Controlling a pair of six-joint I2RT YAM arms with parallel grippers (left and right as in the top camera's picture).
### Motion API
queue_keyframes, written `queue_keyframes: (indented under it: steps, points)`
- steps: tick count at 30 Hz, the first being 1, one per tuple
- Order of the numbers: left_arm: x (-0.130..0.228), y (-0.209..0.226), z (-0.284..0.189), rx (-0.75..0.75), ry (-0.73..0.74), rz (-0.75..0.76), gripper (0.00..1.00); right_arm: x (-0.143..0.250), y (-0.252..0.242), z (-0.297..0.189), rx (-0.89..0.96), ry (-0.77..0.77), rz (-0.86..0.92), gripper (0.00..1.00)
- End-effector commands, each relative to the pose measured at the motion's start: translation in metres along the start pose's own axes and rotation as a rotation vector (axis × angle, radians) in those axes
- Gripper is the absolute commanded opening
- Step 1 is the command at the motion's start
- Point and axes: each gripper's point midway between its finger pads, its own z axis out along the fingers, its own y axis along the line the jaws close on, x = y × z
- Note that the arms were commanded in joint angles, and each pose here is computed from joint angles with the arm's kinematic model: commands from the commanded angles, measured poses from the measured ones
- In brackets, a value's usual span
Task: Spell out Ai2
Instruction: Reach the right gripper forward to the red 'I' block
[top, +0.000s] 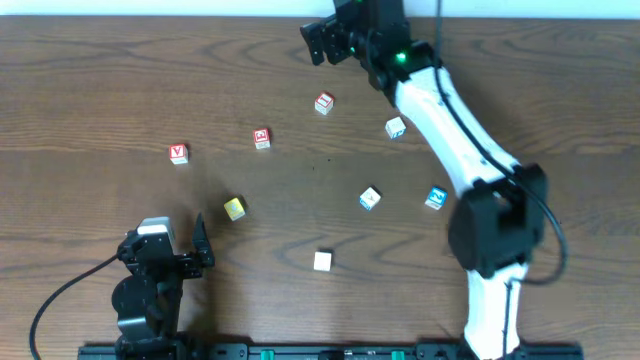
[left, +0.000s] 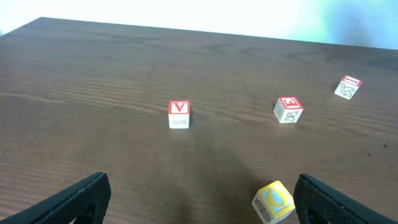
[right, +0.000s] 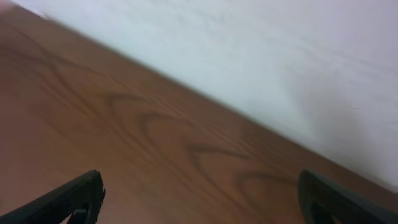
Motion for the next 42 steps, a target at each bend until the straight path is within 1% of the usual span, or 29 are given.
queue_keyframes:
  steps: [1,4,9,12,15,17,21,26,30,37,42]
  points:
    - [0.011,0.002,0.003,-0.004,0.024,-0.004,0.95,0.023,-0.005,0.033,0.031,0.048,-0.074,0.99]
    - [0.011,0.002,0.003,-0.004,0.024,-0.004,0.95,0.067,-0.005,0.059,0.017,0.150,-0.078,0.99]
    - [0.011,0.002,0.003,-0.004,0.024,-0.004,0.95,0.122,0.003,0.065,-0.029,0.324,-0.150,0.99]
    - [0.011,0.002,0.003,-0.004,0.024,-0.004,0.95,0.127,0.007,0.063,-0.054,0.342,-0.157,0.99]
    - [0.011,0.002,0.003,-0.004,0.024,-0.004,0.95,0.135,0.024,0.058,-0.175,0.364,-0.134,0.97]
    - [0.011,0.002,0.003,-0.004,0.024,-0.004,0.95,0.142,0.029,0.055,-0.207,0.386,-0.157,0.95]
    - [0.011,0.002,0.003,-0.004,0.024,-0.004,0.95,0.152,0.033,0.050,-0.234,0.427,-0.218,0.94]
    - [0.011,0.002,0.003,-0.004,0.024,-0.004,0.95,0.161,0.032,0.050,-0.236,0.452,-0.240,0.90]
    - [0.011,0.002,0.003,-0.004,0.024,-0.004,0.95,0.170,0.031,0.053,-0.238,0.470,-0.238,0.87]
    - [0.011,0.002,0.003,-0.004,0.024,-0.004,0.95,0.176,0.032,0.054,-0.242,0.487,-0.235,0.79]
    - [0.011,0.002,0.003,-0.004,0.024,-0.004,0.95,0.191,0.032,0.054,-0.253,0.530,-0.231,0.76]
